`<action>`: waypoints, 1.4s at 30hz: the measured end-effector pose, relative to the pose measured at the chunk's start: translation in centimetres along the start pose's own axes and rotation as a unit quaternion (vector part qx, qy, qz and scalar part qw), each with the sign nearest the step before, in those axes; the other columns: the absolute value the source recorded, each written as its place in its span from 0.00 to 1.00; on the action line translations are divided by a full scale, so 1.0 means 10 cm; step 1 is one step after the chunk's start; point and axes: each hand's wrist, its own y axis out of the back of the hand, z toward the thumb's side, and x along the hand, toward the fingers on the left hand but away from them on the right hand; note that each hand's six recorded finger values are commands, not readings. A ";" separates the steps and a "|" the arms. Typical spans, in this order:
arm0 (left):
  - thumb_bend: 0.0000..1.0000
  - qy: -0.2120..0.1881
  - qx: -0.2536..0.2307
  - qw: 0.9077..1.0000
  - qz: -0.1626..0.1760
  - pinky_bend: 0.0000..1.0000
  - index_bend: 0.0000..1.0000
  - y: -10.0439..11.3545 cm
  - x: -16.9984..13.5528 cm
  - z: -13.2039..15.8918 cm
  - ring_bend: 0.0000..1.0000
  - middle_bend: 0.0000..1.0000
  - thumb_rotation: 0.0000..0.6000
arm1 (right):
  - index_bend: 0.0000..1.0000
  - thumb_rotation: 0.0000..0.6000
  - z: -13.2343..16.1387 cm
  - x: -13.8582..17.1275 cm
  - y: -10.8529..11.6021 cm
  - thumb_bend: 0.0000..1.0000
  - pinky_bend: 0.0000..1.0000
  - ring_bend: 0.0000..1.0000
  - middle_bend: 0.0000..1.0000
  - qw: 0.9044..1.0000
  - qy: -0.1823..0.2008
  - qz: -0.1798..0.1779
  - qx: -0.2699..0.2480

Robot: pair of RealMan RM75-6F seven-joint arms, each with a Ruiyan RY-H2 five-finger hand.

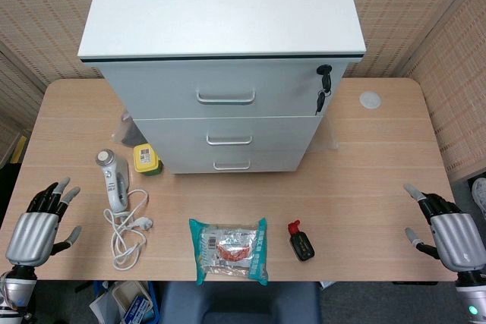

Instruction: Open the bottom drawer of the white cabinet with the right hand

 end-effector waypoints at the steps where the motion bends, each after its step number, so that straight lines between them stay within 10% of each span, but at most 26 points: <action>1: 0.29 -0.001 0.000 1.000 0.000 0.14 0.14 0.00 0.00 0.00 0.07 0.01 1.00 | 0.10 1.00 0.00 0.00 -0.01 0.26 0.37 0.22 0.27 1.000 0.000 0.001 0.000; 17: 0.29 -0.002 0.005 1.000 0.007 0.14 0.14 0.07 -0.02 -0.02 0.07 0.01 1.00 | 0.10 1.00 0.14 -0.05 0.04 0.26 0.37 0.26 0.31 1.000 0.031 -0.006 0.004; 30: 0.29 -0.015 0.007 1.000 0.017 0.14 0.14 0.16 -0.07 -0.01 0.07 0.01 1.00 | 0.10 1.00 0.84 -0.38 0.15 0.26 0.82 0.83 0.76 0.990 0.134 0.005 0.041; 42: 0.29 -0.021 0.011 1.000 0.019 0.14 0.14 0.19 -0.10 -0.03 0.07 0.01 1.00 | 0.10 1.00 1.59 -0.96 -0.01 0.34 0.91 0.96 0.87 0.974 0.199 0.072 0.080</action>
